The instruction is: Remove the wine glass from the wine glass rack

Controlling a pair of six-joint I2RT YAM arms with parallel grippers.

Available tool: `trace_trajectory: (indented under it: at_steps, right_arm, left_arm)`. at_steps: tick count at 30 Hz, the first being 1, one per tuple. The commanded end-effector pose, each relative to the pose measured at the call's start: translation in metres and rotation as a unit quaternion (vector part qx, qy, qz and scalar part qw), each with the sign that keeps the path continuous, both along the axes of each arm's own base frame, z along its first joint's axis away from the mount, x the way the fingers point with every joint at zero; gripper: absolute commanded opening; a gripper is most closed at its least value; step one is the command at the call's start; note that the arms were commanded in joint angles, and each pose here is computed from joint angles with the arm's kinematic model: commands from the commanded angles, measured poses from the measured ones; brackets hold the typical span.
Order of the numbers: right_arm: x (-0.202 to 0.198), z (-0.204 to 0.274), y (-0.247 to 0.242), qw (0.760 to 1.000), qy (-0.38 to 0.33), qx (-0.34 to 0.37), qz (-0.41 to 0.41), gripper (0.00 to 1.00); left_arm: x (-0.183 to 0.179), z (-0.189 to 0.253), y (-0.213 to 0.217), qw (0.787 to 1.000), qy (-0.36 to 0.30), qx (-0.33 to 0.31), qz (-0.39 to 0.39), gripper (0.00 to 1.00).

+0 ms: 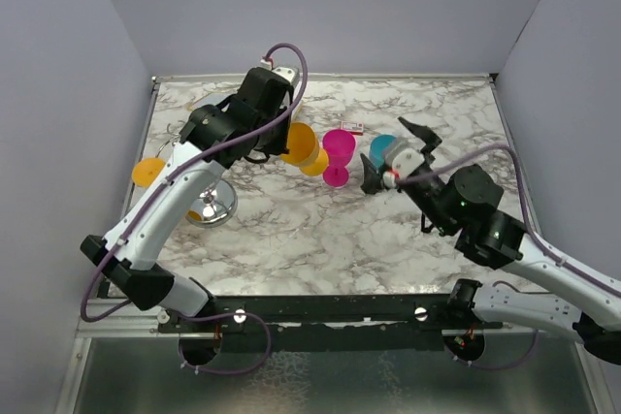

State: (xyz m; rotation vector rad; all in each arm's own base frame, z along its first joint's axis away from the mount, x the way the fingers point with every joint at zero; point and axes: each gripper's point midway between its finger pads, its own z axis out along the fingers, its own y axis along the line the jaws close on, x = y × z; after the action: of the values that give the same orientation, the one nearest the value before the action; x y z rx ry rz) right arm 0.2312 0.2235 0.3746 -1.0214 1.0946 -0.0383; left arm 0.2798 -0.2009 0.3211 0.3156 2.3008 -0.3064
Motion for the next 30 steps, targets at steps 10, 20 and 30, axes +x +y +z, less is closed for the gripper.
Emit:
trace_trajectory:
  at_steps: [10,20,30]
  right_arm:
    - [0.057,0.032,-0.032,0.92,0.209,0.271,-0.193,1.0]
    - [0.073,0.021,-0.013,0.906,0.328,0.248,-0.1,1.0]
    - [0.062,0.023,-0.011,0.901,0.341,0.259,-0.067,0.99]
  left_arm:
    - [0.038,-0.034,0.013,0.997,0.033,0.071,0.025,0.0]
    - [0.065,-0.076,0.018,0.991,0.08,0.1,0.03,0.0]
    - [0.098,-0.118,0.011,0.989,0.109,0.093,0.04,0.0]
